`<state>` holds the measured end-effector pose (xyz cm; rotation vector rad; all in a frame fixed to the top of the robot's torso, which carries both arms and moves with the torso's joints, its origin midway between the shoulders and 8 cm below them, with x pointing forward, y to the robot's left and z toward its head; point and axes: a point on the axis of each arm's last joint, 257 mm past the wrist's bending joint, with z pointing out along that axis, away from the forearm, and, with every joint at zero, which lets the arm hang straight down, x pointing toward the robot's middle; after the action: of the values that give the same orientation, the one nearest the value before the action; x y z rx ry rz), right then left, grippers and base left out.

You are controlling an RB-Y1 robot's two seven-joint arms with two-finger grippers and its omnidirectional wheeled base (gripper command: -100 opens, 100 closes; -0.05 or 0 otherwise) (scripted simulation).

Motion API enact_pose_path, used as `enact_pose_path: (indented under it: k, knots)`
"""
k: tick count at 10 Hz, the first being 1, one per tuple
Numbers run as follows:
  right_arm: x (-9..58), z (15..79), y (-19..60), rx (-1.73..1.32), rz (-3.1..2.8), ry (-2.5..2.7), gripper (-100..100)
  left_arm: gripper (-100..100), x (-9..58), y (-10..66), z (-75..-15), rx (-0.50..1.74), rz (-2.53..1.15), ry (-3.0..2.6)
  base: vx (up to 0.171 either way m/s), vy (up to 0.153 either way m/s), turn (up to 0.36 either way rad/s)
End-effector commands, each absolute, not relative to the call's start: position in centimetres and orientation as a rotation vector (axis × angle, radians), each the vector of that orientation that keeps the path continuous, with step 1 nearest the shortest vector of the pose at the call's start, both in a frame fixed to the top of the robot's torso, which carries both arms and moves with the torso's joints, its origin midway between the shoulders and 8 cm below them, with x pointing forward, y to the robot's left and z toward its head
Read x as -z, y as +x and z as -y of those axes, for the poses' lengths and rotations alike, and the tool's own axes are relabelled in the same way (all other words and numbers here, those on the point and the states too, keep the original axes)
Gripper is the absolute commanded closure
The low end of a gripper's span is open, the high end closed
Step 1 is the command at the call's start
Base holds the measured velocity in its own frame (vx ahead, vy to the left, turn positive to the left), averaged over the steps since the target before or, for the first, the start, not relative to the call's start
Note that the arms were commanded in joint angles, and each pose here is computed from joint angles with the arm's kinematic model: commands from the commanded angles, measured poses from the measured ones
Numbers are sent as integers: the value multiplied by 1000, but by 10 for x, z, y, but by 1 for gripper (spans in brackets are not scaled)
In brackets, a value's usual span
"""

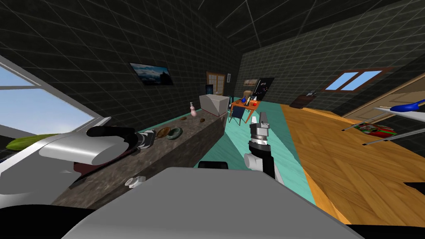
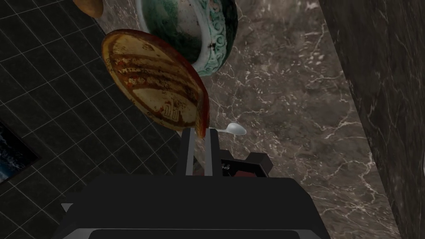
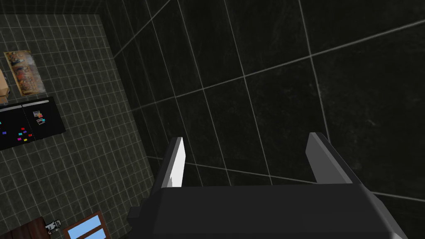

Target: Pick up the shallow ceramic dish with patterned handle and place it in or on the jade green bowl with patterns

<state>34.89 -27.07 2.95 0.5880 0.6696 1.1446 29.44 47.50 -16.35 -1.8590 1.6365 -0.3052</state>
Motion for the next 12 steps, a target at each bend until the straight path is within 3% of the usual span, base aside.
enact_pose_path:
  k: [1, 4, 6, 7, 11, 12]
  knots:
    - [-30, 271, 349, -1145, -670, 588, 0, 100, 166, 287, -474, 273, -1659, -1865, 153, 51, -92]
    - [-30, 271, 349, -1145, -670, 588, 0, 100, 172, 271, -471, 198, -1717, -1871, 157, 83, -123]
    - [-30, 271, 349, -1145, -669, 588, 0, 100, 172, 270, -469, 194, -1722, -1868, 38, 31, -42]
    - [-30, 271, 349, -1145, -669, 588, 0, -100, 172, 269, -469, 191, -1722, -1869, 0, 0, 0]
    - [-30, 271, 349, -1145, -669, 588, 0, -100, 172, 269, -469, 192, -1722, -1869, 0, 0, 0]
    - [-30, 271, 349, -1145, -669, 588, 0, 0, 172, 269, -469, 192, -1722, -1869, 0, 0, 0]
